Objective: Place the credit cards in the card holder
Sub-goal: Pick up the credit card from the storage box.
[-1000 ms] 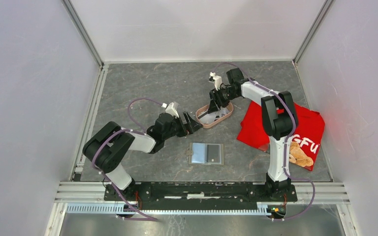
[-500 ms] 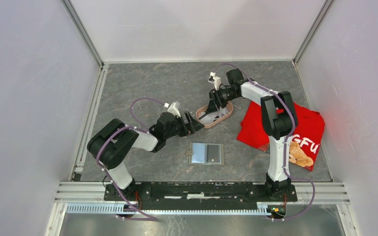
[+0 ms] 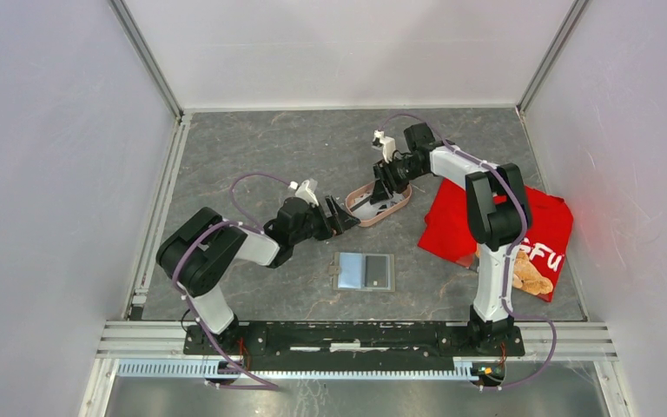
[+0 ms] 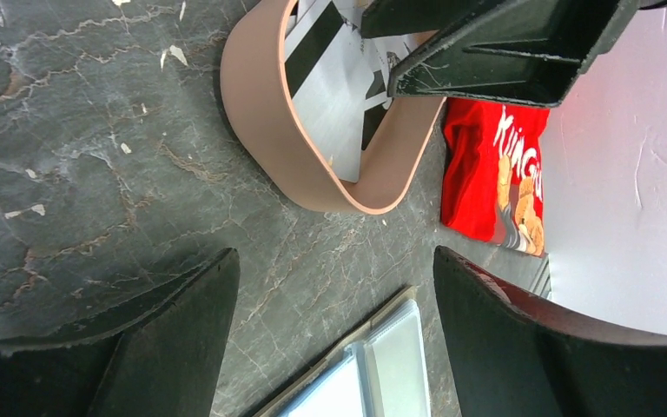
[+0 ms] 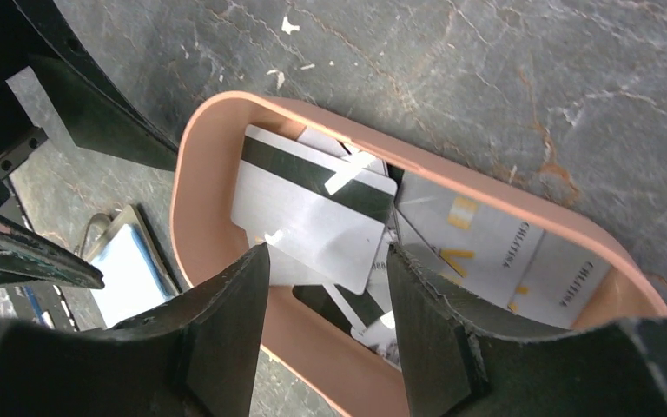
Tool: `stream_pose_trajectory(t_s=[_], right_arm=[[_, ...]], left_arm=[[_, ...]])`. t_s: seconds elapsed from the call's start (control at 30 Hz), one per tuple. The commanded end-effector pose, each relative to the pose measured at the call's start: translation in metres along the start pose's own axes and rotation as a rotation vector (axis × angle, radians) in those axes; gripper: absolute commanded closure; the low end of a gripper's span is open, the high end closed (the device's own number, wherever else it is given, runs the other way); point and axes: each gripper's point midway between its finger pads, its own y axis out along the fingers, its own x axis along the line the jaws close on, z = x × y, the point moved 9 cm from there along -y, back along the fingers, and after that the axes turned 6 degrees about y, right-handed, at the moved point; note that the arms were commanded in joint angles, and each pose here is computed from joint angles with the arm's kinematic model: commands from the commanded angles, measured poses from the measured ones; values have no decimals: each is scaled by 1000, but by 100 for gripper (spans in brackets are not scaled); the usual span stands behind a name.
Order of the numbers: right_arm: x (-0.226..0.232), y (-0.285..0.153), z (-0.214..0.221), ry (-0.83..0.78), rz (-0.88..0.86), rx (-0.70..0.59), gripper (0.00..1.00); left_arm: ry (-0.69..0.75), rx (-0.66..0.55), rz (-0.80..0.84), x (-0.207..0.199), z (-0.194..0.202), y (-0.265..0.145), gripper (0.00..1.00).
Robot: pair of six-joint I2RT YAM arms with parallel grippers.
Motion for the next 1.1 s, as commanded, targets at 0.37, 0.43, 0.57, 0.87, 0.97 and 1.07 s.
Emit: stream_pose_trajectory(t_s=[0.37, 0.43, 0.57, 0.87, 0.97, 1.07], right_arm=[[-4, -11, 2, -39, 68, 18, 41], [-1, -9, 2, -35, 35, 13, 41], [5, -6, 2, -32, -16, 7, 41], [4, -11, -8, -71, 27, -4, 41], [-4, -13, -15, -91, 85, 2, 40], [-10, -8, -11, -84, 86, 29, 40]], left_arm=[[-15, -22, 64, -10, -13, 15, 13], [-15, -21, 62, -9, -13, 17, 14], [-19, -11, 58, -6, -13, 22, 17], [-31, 7, 57, -2, -13, 30, 22], [-28, 11, 48, -1, -13, 31, 22], [-23, 14, 43, -1, -14, 31, 22]])
